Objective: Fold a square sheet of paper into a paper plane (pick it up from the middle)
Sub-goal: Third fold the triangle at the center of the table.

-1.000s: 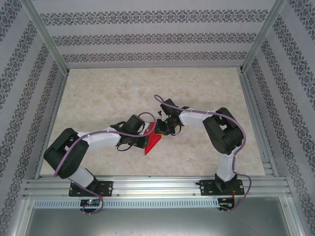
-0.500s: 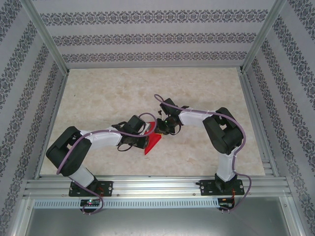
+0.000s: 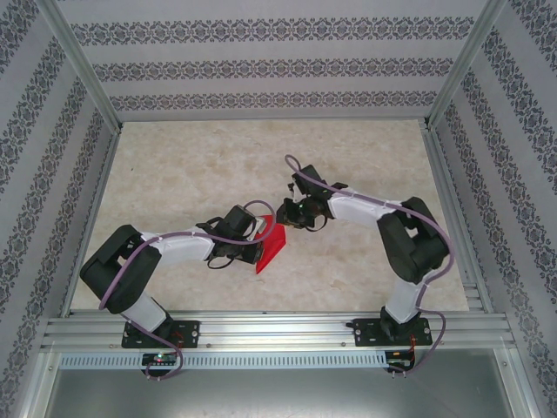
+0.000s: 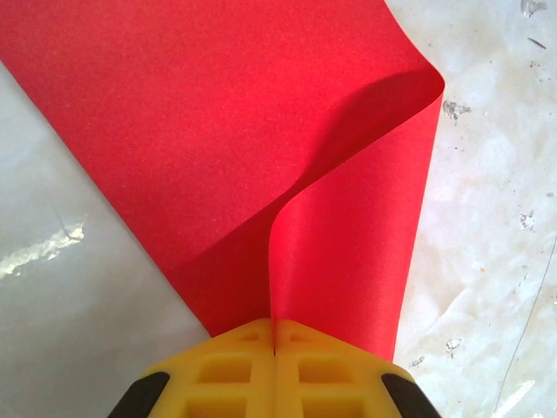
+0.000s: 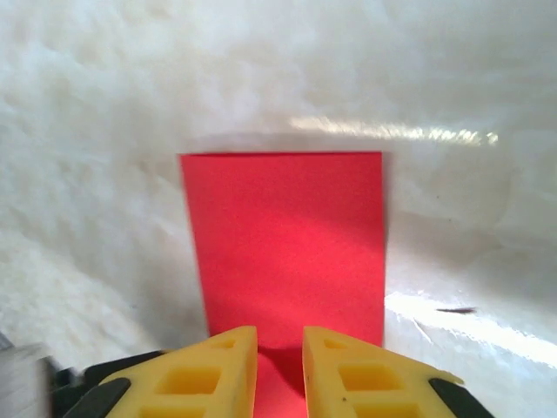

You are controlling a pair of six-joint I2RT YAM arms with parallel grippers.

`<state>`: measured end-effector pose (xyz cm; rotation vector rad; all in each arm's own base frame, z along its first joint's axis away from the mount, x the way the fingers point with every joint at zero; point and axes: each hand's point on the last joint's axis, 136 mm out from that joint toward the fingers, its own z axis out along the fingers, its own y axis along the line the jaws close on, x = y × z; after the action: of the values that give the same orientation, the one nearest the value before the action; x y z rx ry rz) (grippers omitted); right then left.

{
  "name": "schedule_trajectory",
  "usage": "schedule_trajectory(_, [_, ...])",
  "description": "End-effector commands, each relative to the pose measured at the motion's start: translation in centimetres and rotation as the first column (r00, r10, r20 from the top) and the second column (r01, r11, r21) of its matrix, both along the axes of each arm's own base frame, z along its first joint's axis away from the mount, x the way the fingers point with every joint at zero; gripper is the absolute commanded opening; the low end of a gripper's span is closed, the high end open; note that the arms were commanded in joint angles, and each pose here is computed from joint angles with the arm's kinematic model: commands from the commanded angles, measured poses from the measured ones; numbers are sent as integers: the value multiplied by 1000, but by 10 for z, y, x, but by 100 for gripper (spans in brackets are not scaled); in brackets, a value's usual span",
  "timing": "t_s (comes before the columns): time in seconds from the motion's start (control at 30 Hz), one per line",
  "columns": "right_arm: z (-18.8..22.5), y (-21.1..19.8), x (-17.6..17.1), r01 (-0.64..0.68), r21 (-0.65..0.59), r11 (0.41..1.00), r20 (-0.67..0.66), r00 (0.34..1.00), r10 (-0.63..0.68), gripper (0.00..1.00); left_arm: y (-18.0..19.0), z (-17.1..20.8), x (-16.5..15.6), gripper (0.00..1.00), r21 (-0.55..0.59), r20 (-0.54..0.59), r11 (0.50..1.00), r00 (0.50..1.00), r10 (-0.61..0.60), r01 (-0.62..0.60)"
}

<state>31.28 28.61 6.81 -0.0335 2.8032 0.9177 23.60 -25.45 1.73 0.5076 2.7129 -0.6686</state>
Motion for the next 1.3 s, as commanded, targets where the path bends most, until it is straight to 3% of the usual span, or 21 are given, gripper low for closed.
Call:
schedule_trajectory(0.0, [21,-3,-1,43,62,997,59,997,-46,21,12,-11,-4,3,26,-23,999,999,43,-43])
schedule_trajectory(0.17, [17,12,-28,35,152,988,32,999,-40,12,12,-7,-2,3,19,-14,998,999,52,-52])
schedule_trajectory(0.37, [-1,35,-48,34,219,975,-17,999,-31,7,13,-6,-3,3,18,-12,998,999,53,-53])
schedule_trajectory(1.27, [-59,31,-60,45,148,988,-82,996,-33,8,19,-11,-5,2,45,-15,997,998,64,-63])
